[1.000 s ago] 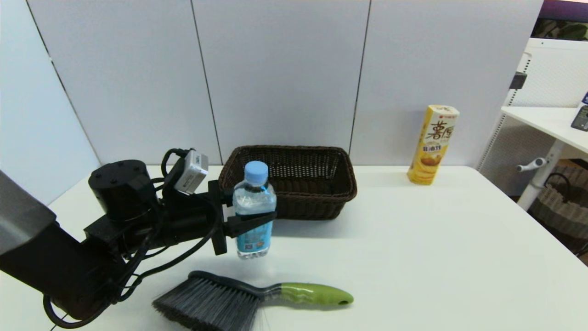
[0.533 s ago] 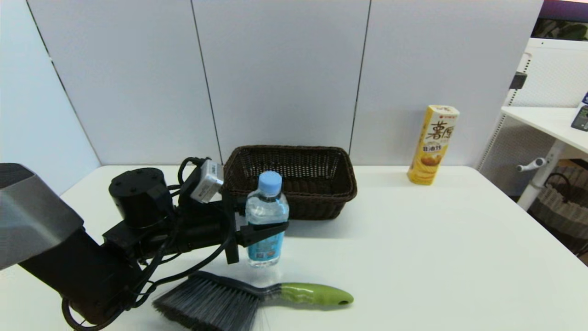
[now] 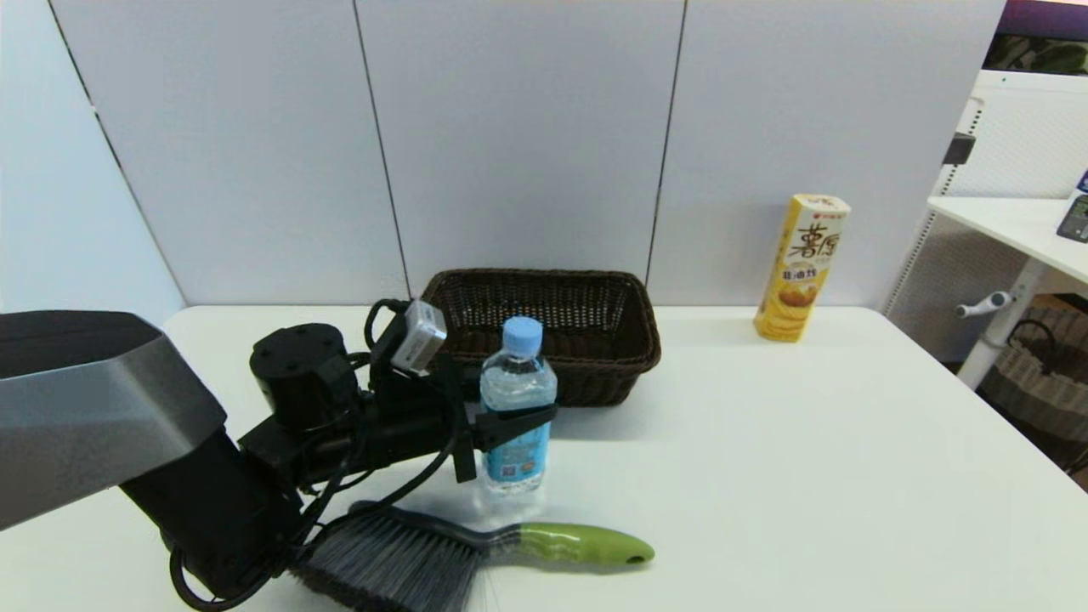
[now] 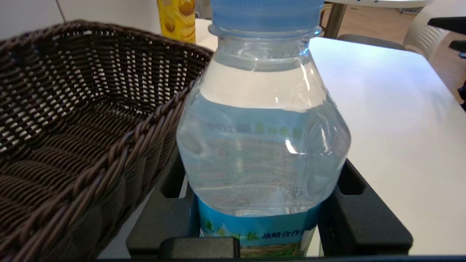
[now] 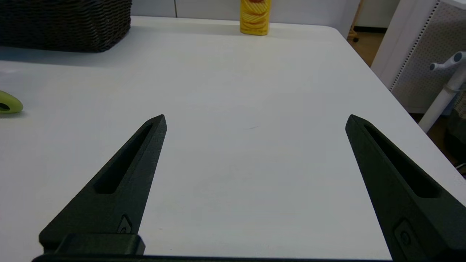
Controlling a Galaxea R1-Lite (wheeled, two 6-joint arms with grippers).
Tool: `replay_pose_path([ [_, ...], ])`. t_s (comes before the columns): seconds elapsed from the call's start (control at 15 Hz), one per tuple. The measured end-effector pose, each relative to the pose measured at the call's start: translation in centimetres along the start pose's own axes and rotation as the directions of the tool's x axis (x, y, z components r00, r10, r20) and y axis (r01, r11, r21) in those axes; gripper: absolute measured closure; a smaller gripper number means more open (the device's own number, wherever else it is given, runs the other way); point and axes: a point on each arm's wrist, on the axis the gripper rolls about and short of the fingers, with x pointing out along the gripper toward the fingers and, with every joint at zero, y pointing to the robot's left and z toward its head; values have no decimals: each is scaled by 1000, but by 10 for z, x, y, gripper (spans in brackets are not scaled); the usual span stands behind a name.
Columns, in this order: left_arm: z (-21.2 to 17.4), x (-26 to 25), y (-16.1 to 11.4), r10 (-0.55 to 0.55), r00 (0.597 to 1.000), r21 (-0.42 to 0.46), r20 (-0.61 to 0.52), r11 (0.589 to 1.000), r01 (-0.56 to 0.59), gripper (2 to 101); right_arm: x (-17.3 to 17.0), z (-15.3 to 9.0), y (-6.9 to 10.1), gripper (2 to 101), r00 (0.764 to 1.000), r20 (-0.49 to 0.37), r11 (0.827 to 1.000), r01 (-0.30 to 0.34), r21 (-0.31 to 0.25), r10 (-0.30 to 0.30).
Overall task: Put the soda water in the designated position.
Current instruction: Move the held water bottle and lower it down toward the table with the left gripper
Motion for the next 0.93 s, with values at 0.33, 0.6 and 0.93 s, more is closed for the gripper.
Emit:
replay_pose_path([
  [0.33,-13,4,2,-4,1000,-22,-30,1000,4,549,0,0,0,50,1000,0,1000,0,0,0],
  [0.6,-16,5,3,-5,999,-19,-33,1000,4,549,0,0,0,50,1000,-1,1000,-1,0,1],
  [0.93,-17,5,3,-2,999,-21,-38,1000,1,326,0,0,0,50,1000,0,1000,-1,0,1],
])
